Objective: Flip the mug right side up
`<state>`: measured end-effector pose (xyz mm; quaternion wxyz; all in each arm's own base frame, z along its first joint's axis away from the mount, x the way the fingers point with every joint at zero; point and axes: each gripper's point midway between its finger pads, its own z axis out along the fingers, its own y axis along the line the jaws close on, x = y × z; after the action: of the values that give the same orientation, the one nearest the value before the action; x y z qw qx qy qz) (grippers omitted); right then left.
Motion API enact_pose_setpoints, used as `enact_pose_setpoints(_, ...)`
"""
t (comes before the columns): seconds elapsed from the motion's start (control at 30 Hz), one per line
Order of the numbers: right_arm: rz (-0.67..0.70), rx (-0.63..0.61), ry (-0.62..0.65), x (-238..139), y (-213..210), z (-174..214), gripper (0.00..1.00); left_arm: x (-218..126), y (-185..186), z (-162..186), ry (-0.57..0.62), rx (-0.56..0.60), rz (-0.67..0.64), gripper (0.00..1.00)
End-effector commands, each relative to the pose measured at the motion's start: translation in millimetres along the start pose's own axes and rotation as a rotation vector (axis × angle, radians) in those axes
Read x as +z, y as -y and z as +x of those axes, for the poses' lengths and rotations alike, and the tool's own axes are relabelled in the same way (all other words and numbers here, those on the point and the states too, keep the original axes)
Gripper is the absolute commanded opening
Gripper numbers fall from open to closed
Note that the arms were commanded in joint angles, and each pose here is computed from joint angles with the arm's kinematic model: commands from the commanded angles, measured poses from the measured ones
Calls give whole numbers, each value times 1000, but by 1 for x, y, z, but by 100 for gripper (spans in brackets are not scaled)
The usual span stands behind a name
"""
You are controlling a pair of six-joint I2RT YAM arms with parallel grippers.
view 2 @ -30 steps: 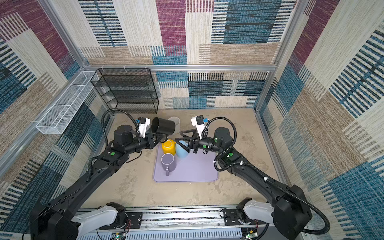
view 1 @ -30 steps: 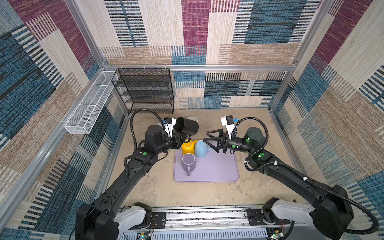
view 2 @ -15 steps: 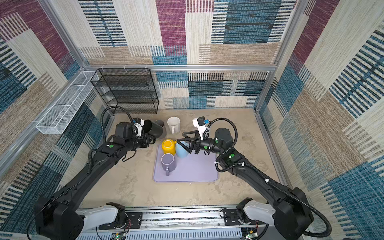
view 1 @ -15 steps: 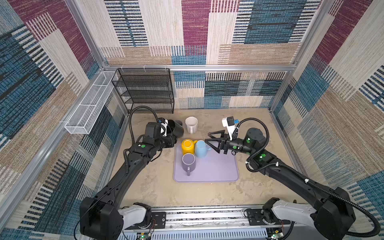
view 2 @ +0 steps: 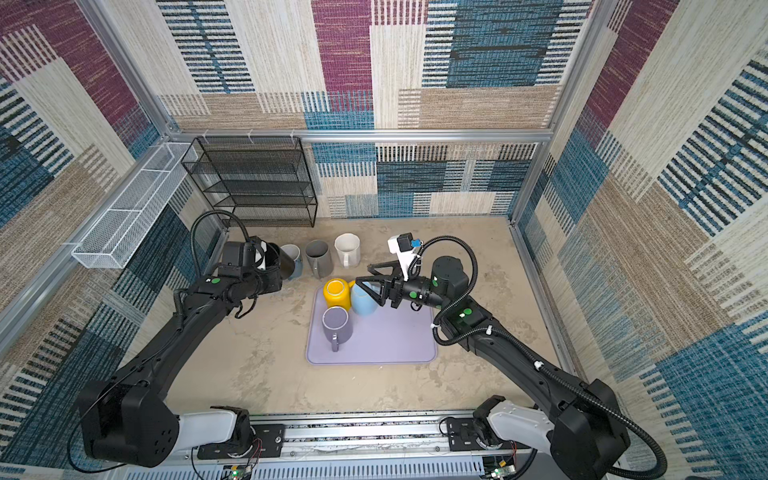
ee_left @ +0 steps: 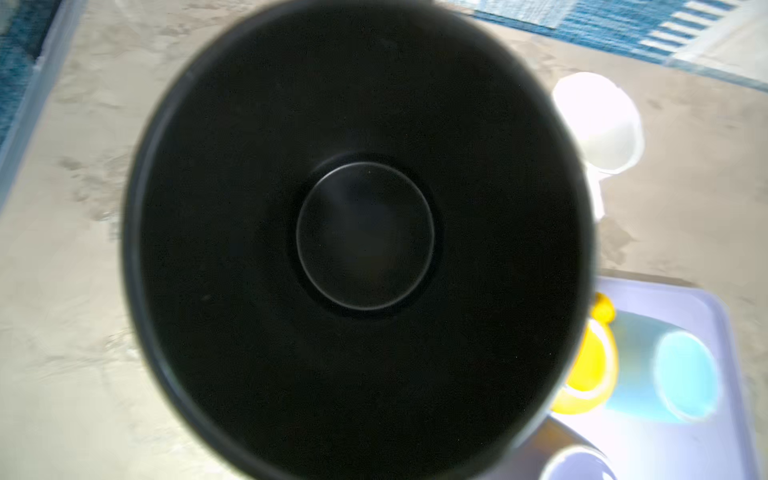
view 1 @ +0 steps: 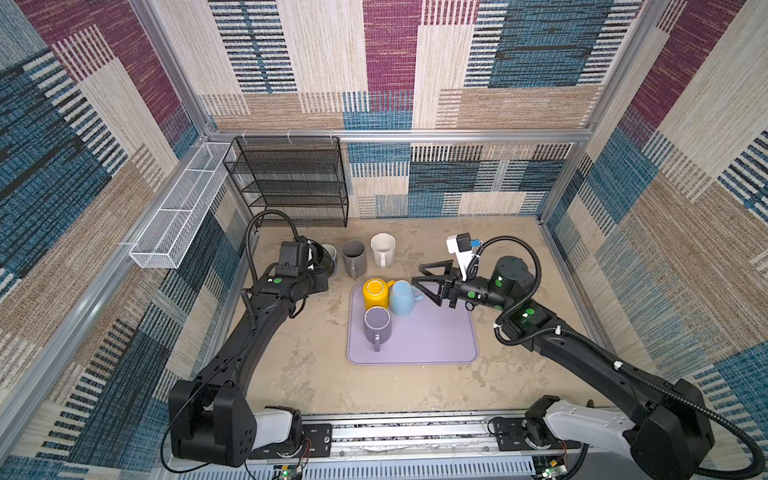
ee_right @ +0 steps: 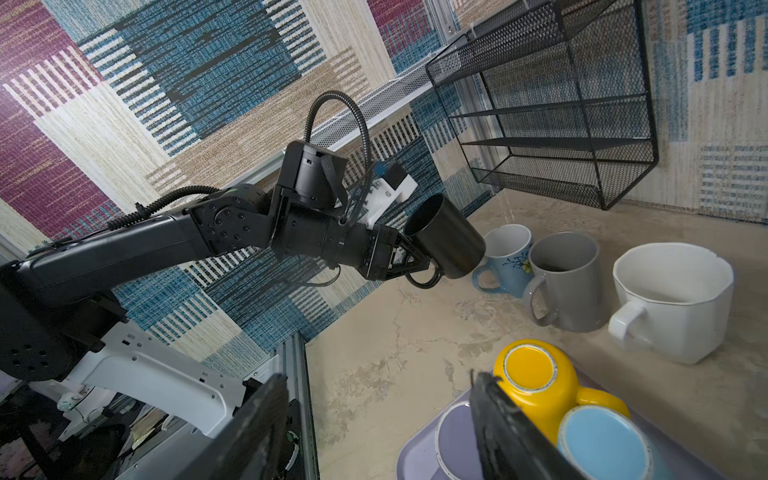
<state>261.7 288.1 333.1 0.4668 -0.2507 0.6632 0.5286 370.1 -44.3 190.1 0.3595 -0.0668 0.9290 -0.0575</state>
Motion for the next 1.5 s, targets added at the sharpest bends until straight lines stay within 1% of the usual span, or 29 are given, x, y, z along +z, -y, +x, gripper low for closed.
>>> enact_pose_setpoints(0.0, 7, -9, 3, -1, 1, 0, 72, -2, -16, -16, 51, 19, -63, 0)
enact_pose_setpoints(0.3, 7, 1, -1, -3, 1, 3, 72, 16, -56, -9, 29, 23, -203, 0)
enact_pose_setpoints(0.73, 39, 9, -2, -4, 6, 4, 72, 48, -78, -14, 39, 0, -157, 0)
enact_pose_setpoints(0.97, 55, 13, -4, -3, 9, 1, 72, 67, -89, -22, 28, 25, -153, 0)
enact_pose_setpoints(1.17, 64, 19, -11, 0, 13, 2, 72, 87, -88, -26, 5, 54, -116, 0)
enact_pose_setpoints(1.47, 63, 28, -21, 6, 18, 4, 72, 103, -97, -32, -8, 76, -152, 0)
